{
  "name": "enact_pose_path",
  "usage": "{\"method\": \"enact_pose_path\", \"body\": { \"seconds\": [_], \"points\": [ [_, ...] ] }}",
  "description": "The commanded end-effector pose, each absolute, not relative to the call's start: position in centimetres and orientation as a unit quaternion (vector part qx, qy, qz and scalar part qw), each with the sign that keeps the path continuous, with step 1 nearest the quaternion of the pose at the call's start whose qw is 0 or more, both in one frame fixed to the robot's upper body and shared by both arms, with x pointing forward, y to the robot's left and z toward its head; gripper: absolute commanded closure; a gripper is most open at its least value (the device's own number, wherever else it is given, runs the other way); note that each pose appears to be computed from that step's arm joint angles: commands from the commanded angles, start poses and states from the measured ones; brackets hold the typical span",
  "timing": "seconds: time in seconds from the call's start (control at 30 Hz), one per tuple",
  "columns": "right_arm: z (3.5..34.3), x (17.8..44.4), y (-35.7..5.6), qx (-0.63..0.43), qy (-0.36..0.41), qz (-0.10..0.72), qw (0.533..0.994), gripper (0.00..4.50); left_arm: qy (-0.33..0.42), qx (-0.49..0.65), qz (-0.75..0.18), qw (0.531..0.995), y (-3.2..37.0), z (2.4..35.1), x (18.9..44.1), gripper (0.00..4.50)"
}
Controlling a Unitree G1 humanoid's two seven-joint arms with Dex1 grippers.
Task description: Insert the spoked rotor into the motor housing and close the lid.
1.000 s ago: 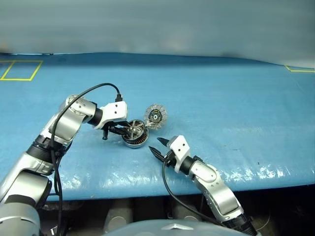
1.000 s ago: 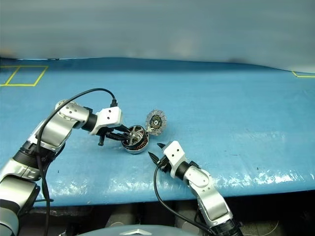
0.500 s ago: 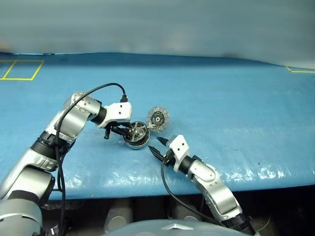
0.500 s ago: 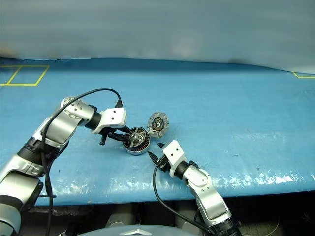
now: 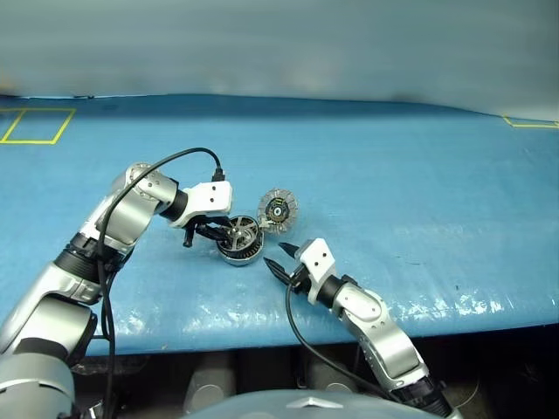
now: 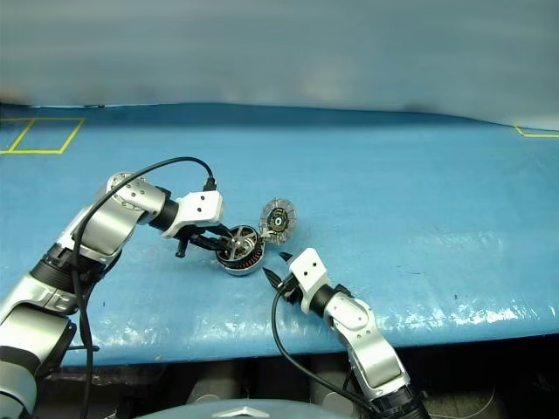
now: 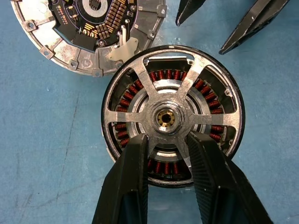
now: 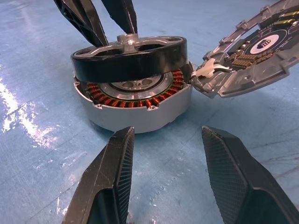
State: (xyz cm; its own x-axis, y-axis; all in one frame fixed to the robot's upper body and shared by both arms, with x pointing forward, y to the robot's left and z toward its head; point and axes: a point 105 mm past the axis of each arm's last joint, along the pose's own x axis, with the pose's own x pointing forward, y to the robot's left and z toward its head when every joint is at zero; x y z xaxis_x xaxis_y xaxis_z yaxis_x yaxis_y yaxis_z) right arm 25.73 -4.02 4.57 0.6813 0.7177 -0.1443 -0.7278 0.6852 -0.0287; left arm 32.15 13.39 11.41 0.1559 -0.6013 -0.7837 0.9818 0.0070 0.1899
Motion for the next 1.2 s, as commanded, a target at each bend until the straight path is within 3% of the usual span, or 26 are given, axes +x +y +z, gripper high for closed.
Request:
{"method": "enact_pose_path", "body": {
  "seconds": [0.03, 0.47, 0.83, 1.03, 1.13, 1.2],
  "points": [
    [5.8, 25.9, -3.6, -0.044, 0.033, 0.402, 0.914, 2.11, 0.258, 0.385, -0.609, 0.644, 13.0, 11.3, 31.7, 3.52],
    [5.7, 25.9, -3.7, -0.040, 0.034, 0.396, 0.917, 2.11, 0.258, 0.403, -0.617, 0.625, 12.0, 10.8, 32.0, 3.52],
    [5.7, 25.9, -3.5, -0.037, 0.033, 0.397, 0.917, 2.11, 0.232, 0.381, -0.626, 0.640, 10.9, 11.8, 31.9, 0.05],
    [5.8, 25.8, -3.7, -0.037, 0.034, 0.396, 0.917, 2.11, 0.175, 0.306, -0.635, 0.688, 10.2, 15.0, 31.4, 0.05],
    [5.8, 25.8, -3.9, -0.038, 0.034, 0.394, 0.918, 2.11, 0.143, 0.254, -0.620, 0.728, 10.8, 16.6, 31.1, 0.63],
    [5.9, 25.8, -4.1, -0.038, 0.034, 0.392, 0.918, 2.11, 0.129, 0.223, -0.600, 0.757, 11.6, 17.0, 30.9, 1.30]
  ]
}}
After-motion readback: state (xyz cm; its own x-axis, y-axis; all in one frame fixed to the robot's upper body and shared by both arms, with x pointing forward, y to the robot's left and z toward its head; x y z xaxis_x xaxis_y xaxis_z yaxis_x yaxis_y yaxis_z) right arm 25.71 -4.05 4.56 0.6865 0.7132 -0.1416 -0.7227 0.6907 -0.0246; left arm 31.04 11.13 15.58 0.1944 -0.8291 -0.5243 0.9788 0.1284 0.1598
